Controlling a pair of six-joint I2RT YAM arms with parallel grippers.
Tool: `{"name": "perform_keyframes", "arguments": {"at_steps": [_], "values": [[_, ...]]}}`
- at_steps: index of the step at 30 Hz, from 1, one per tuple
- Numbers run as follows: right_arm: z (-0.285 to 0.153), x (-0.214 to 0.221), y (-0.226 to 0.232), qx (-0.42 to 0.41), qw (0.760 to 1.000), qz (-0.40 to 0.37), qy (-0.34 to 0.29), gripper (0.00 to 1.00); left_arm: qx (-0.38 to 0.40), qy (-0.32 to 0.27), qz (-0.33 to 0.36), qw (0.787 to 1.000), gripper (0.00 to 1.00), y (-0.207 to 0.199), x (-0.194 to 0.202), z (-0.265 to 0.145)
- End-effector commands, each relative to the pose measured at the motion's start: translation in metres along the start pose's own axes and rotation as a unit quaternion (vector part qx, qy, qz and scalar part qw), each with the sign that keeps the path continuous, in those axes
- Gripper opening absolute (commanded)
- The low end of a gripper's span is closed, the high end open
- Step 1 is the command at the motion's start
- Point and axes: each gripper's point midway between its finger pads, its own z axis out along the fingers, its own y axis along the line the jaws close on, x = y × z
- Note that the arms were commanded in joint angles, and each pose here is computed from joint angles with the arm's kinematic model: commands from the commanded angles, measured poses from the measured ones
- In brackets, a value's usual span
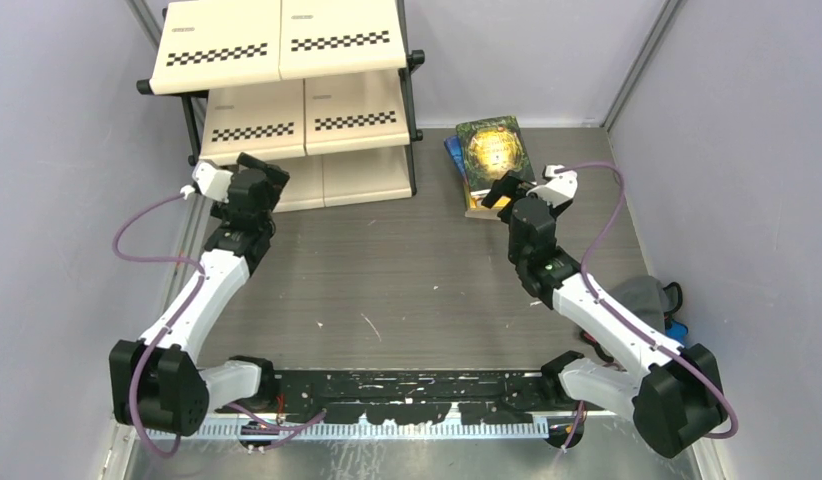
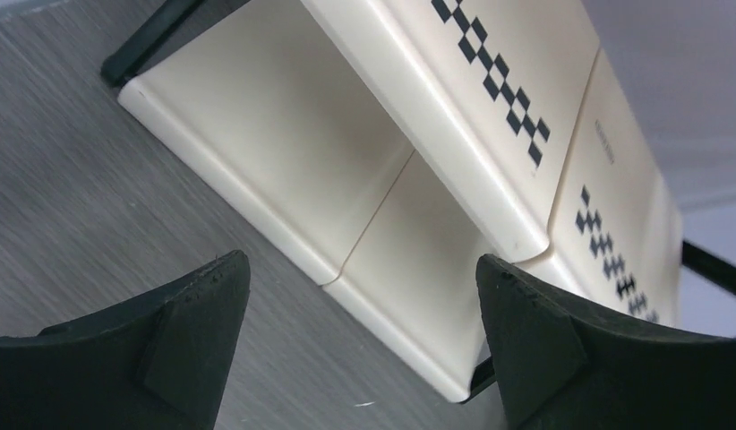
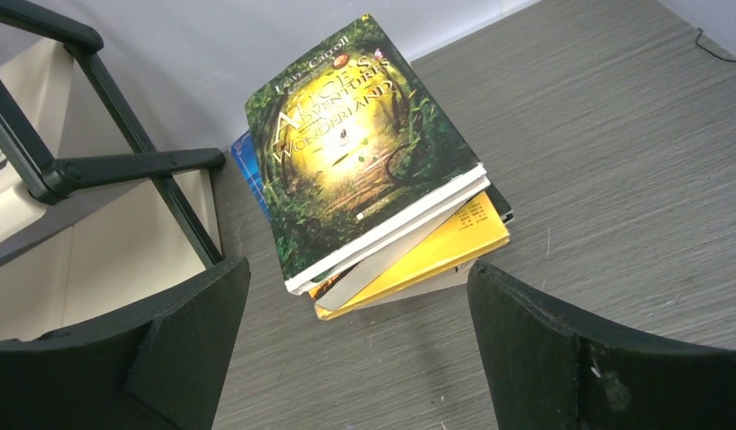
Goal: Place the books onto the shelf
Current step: Adjust the shelf at the center of the board.
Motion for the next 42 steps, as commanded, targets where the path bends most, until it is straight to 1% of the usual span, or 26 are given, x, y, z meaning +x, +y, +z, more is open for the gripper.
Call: {"name": "perform_keyframes", "arguments": {"at_steps": [1,4,13,20,27,31,34,36,39,42], "values": [[0.001,-0.006,0.013,-0.027,0.999,0.021,-0.011,0.96,0.008,-0.044,-0.119,0.992,0.96,-0.013,-0.018,0.009],[0.001,-0.001,0.013,-0.029,0.999,0.019,-0.007,0.97,0.011,-0.056,-0.147,0.987,0.94,-0.014,-0.018,0.015],[0.005,0.009,0.011,-0.027,1.000,0.008,-0.002,1.00,0.006,-0.084,-0.195,0.977,0.91,-0.009,-0.008,0.046],[0.003,0.010,-0.004,0.006,1.000,0.008,-0.009,0.99,0.013,-0.110,-0.214,0.971,0.88,-0.012,-0.015,0.065],[0.006,0.021,-0.005,0.004,1.000,0.021,-0.004,0.99,0.014,-0.117,-0.229,0.966,0.86,-0.012,-0.011,0.081],[0.009,0.027,-0.002,-0.001,1.000,0.022,0.001,0.99,0.043,-0.110,-0.239,0.964,0.79,-0.020,-0.013,0.073],[0.010,0.028,-0.001,-0.001,1.000,0.021,0.003,0.99,0.070,-0.099,-0.222,0.967,0.72,-0.029,-0.021,0.056],[0.010,0.029,-0.001,-0.001,1.000,0.022,0.005,0.99,0.079,-0.092,-0.210,0.970,0.71,-0.034,-0.027,0.040],[0.010,0.032,-0.001,-0.002,1.000,0.024,0.008,0.99,0.095,-0.105,-0.201,0.969,0.71,-0.036,-0.039,0.016],[0.010,0.037,-0.001,-0.005,0.999,0.029,0.012,0.99,0.103,-0.112,-0.198,0.968,0.72,-0.038,-0.048,0.005]]}}
